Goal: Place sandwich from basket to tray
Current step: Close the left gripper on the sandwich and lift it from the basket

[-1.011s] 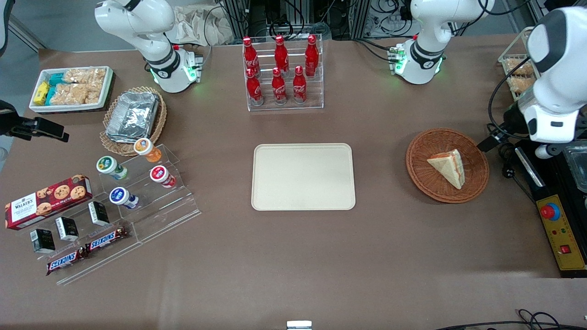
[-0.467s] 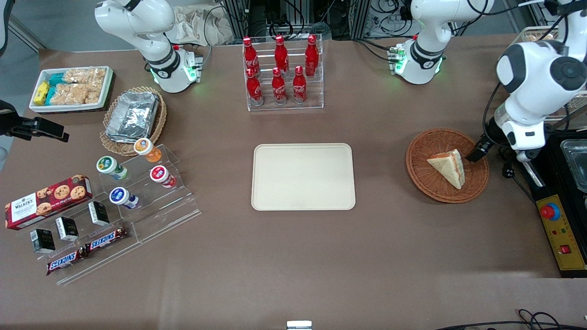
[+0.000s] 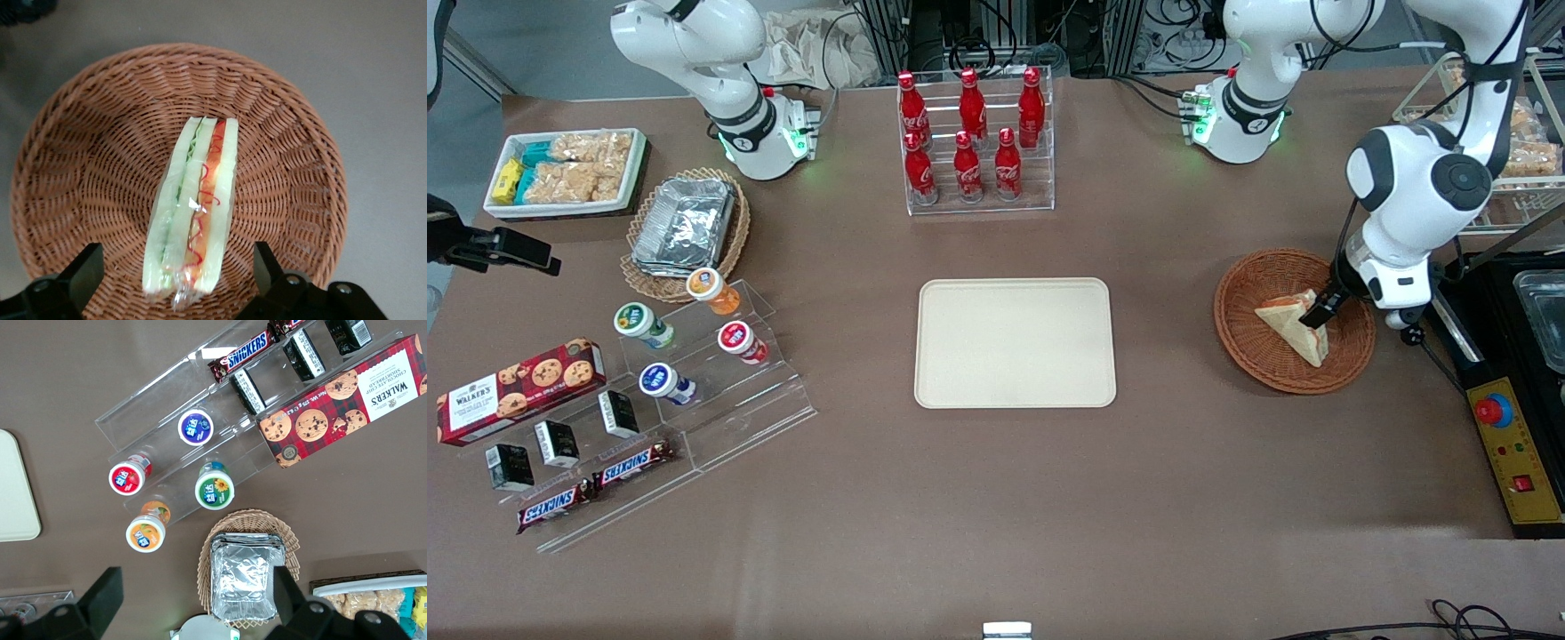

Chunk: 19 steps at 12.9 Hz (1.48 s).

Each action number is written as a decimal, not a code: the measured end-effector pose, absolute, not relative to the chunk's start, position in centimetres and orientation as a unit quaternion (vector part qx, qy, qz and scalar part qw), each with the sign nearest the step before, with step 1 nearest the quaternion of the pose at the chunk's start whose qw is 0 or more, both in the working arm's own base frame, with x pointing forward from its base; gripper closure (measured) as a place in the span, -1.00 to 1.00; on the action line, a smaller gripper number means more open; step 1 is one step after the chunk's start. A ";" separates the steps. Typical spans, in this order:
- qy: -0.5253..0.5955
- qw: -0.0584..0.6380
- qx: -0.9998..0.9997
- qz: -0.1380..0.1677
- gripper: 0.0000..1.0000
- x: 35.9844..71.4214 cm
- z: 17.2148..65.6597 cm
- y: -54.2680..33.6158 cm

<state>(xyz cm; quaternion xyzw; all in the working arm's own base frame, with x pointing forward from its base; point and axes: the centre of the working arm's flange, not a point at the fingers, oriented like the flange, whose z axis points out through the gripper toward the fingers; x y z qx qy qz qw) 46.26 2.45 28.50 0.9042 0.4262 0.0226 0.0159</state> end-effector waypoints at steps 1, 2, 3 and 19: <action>0.428 0.018 0.903 0.024 -1.00 46.1 27.6 2.4; 0.429 0.019 0.903 0.026 -1.00 45.9 26.8 2.3; 0.429 0.019 0.903 0.025 -1.00 45.7 26.0 2.2; 0.353 0.001 0.935 -0.030 0.52 49.7 40.1 -1.4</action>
